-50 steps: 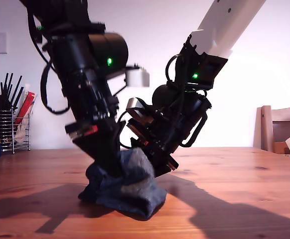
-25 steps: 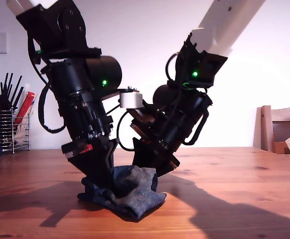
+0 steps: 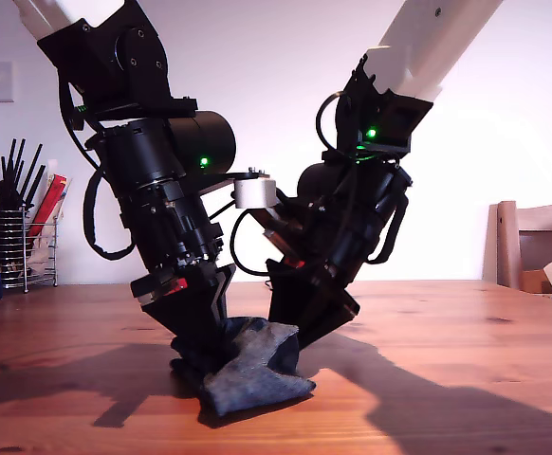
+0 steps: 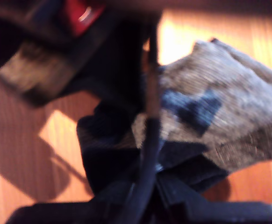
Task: Fold the socks in front of you. After folding them, place them to the right side.
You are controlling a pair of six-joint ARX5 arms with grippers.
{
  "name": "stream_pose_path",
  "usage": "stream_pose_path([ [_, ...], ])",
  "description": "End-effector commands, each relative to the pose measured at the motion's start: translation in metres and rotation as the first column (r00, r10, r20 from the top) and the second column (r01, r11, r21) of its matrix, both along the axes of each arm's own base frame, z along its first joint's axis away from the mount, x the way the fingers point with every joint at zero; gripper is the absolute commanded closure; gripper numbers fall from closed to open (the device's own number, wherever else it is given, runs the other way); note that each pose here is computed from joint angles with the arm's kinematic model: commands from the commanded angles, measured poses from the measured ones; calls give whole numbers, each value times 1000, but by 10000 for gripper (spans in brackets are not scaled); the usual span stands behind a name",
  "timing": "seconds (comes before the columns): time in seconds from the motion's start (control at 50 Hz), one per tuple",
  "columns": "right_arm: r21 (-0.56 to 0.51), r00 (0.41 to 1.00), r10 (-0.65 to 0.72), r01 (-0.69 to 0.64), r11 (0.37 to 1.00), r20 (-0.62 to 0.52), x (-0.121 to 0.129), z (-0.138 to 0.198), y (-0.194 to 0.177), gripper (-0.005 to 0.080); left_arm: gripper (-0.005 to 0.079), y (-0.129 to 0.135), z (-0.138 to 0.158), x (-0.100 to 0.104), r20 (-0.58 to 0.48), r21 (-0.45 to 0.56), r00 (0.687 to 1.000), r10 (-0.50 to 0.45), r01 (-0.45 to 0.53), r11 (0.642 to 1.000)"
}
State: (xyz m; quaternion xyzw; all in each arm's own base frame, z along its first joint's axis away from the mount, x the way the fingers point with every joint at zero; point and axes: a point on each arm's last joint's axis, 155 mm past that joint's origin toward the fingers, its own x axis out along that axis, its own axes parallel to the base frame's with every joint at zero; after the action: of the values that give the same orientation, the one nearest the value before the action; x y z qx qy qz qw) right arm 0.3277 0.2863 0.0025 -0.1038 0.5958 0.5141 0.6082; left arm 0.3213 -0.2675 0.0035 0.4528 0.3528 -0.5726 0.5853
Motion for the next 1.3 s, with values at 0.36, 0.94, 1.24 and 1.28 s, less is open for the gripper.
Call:
stream_pose_path([
  [0.36, 107, 997, 56, -49, 993, -61, -15, 23, -15, 549, 765, 21, -43, 10, -14, 55, 1000, -19, 20, 998],
  [0.94, 218, 989, 141, -150, 965, 54, -14, 36, 15, 507, 764, 32, -56, 14, -22, 75, 999, -38, 39, 996],
  [1.24, 219, 983, 174, -183, 959, 57, -22, 35, 21, 501, 764, 37, -56, 18, -17, 75, 999, -34, 35, 997],
  [1.28, 217, 983, 178, -185, 958, 52, -24, 34, 22, 481, 764, 37, -56, 18, -16, 75, 999, -34, 35, 997],
])
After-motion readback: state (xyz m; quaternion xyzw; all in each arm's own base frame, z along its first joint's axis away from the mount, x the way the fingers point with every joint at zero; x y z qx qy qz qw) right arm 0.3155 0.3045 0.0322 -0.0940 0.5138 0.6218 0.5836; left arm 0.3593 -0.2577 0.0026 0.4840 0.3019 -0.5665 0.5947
